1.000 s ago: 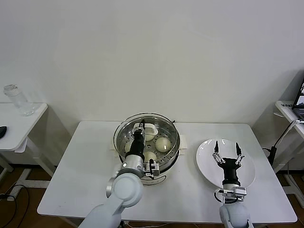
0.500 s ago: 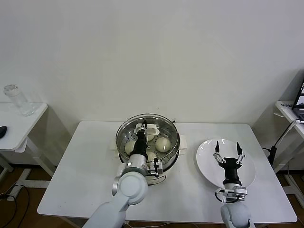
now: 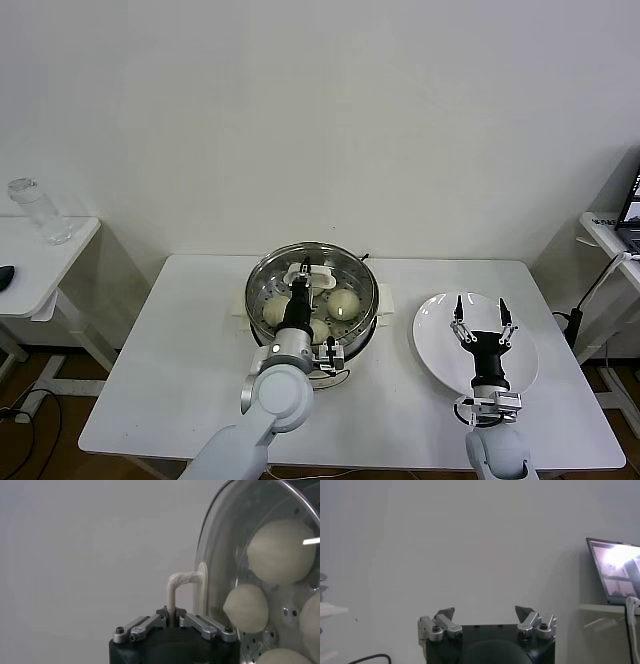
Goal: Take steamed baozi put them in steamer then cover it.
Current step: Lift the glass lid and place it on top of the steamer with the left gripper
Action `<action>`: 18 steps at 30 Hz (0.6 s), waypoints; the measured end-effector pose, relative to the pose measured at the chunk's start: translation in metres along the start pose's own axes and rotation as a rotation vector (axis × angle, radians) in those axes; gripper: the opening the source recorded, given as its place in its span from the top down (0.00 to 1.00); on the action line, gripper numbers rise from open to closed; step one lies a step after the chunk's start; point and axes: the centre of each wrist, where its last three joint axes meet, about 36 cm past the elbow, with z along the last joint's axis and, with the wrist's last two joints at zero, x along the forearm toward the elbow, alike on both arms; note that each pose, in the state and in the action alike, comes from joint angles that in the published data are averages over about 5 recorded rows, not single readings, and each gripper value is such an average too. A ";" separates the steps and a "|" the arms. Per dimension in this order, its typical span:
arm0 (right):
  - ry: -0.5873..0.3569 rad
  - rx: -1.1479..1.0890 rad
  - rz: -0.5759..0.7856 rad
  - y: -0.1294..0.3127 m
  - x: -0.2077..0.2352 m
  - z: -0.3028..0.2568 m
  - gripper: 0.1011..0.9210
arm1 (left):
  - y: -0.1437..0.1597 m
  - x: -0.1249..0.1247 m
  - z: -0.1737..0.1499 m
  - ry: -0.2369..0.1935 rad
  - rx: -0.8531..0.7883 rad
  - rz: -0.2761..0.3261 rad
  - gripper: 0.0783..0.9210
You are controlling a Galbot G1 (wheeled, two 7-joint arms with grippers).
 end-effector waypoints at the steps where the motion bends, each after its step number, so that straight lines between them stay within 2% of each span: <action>1: -0.001 0.000 0.000 0.000 0.000 0.000 0.12 | -0.001 0.000 0.000 0.000 -0.001 0.000 0.86; 18: -0.004 0.002 -0.002 -0.001 0.000 0.000 0.12 | -0.007 0.005 -0.004 -0.014 0.003 -0.006 0.86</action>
